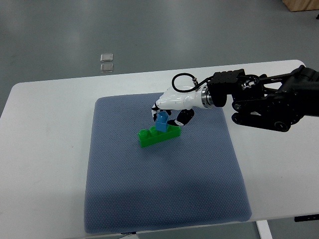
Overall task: Stack blue block on green block with right hand
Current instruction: 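Lower the blue block onto the green block's top studs, then press and adjust the blue block upright on the green block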
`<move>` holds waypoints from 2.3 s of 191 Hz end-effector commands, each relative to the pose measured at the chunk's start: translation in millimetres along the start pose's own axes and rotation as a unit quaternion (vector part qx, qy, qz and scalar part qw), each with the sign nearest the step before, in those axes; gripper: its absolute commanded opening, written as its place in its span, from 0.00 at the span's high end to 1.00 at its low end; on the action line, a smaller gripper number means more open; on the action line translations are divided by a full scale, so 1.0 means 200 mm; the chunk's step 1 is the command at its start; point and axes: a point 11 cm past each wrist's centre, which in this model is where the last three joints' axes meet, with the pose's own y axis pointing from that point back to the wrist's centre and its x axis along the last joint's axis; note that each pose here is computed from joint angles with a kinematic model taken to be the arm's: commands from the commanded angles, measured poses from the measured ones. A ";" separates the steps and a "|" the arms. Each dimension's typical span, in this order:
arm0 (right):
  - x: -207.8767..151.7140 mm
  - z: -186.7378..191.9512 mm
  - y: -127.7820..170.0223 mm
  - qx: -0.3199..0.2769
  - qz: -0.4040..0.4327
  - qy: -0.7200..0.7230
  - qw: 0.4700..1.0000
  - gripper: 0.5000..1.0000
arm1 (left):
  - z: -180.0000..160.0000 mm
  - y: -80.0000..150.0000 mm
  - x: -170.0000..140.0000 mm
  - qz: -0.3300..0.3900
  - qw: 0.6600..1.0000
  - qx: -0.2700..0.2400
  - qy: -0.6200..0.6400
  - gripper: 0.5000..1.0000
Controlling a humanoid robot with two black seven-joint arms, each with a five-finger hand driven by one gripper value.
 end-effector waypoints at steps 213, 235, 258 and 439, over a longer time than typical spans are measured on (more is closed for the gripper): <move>-0.04 -0.01 -0.02 0.019 0.008 0.031 0.999 1.00 | 0.00 0.00 0.00 0.000 1.000 0.000 0.001 0.00; -0.03 -0.01 -0.01 0.019 0.017 0.034 0.999 1.00 | 0.00 0.00 0.00 0.000 1.000 0.000 0.000 0.00; -0.02 0.00 0.00 0.020 0.020 0.036 0.999 1.00 | 0.00 0.00 0.00 0.000 1.000 0.000 0.000 0.00; -0.06 0.02 -0.01 0.023 0.019 0.061 0.998 1.00 | 0.00 0.00 0.00 0.000 1.000 0.000 0.001 0.00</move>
